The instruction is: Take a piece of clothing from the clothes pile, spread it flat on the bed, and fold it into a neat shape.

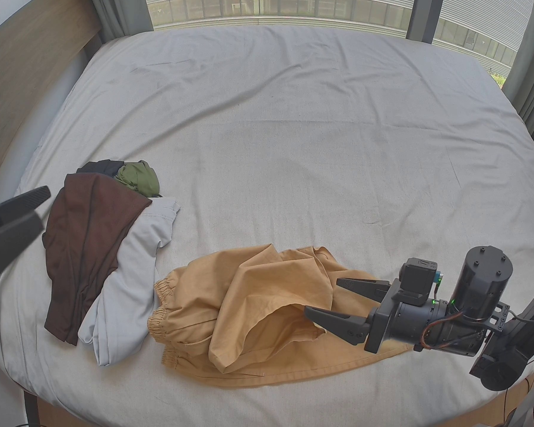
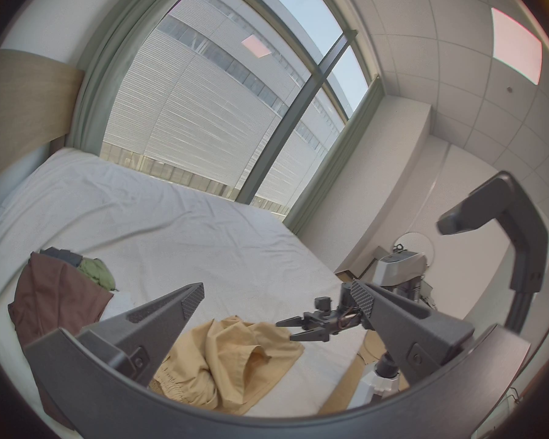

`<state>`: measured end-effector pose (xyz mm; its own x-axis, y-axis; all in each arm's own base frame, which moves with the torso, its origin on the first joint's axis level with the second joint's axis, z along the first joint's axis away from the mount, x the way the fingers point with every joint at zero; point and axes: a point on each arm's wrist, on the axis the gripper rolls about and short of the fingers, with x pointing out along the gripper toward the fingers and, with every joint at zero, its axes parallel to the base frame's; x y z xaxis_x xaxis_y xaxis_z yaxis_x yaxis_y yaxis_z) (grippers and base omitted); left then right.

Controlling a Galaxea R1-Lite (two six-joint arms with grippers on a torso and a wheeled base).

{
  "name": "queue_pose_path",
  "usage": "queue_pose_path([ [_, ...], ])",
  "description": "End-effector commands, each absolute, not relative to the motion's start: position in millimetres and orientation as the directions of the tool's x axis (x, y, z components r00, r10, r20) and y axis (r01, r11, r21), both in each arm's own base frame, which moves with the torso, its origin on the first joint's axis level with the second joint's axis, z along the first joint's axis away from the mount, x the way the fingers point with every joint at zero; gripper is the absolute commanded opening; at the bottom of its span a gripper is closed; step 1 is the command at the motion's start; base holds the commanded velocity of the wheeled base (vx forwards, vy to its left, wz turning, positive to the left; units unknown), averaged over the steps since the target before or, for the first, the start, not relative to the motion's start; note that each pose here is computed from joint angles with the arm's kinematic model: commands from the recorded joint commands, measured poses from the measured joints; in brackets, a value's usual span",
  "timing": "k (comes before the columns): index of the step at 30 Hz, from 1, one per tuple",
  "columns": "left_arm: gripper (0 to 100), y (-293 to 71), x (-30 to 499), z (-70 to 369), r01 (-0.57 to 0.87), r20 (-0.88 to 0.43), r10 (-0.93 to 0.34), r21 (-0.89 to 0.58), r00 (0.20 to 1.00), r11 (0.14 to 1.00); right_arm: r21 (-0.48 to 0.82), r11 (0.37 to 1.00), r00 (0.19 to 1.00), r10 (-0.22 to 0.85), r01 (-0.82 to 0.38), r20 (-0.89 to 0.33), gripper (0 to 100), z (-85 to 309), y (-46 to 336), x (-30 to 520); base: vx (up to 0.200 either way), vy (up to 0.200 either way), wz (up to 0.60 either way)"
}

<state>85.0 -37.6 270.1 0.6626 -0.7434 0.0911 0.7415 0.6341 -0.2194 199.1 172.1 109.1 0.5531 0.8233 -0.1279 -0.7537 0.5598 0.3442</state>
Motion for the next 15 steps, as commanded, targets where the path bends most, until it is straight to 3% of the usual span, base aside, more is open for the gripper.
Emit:
queue_pose_path([
  [1, 100, -40, 125, 240, 0.669, -0.043, -0.707, -0.287, 0.706, 0.686, 0.353, 0.571, 0.550, 0.818, -0.741, -0.168, 100, 94, 175, 203, 0.000, 0.000, 0.00],
  [15, 100, -31, 161, 178, 0.641, -0.181, -0.747, -0.412, 0.640, 0.648, 0.351, 0.573, 0.555, 0.816, -0.740, -0.161, 100, 84, 179, 209, 0.000, 0.000, 0.00],
])
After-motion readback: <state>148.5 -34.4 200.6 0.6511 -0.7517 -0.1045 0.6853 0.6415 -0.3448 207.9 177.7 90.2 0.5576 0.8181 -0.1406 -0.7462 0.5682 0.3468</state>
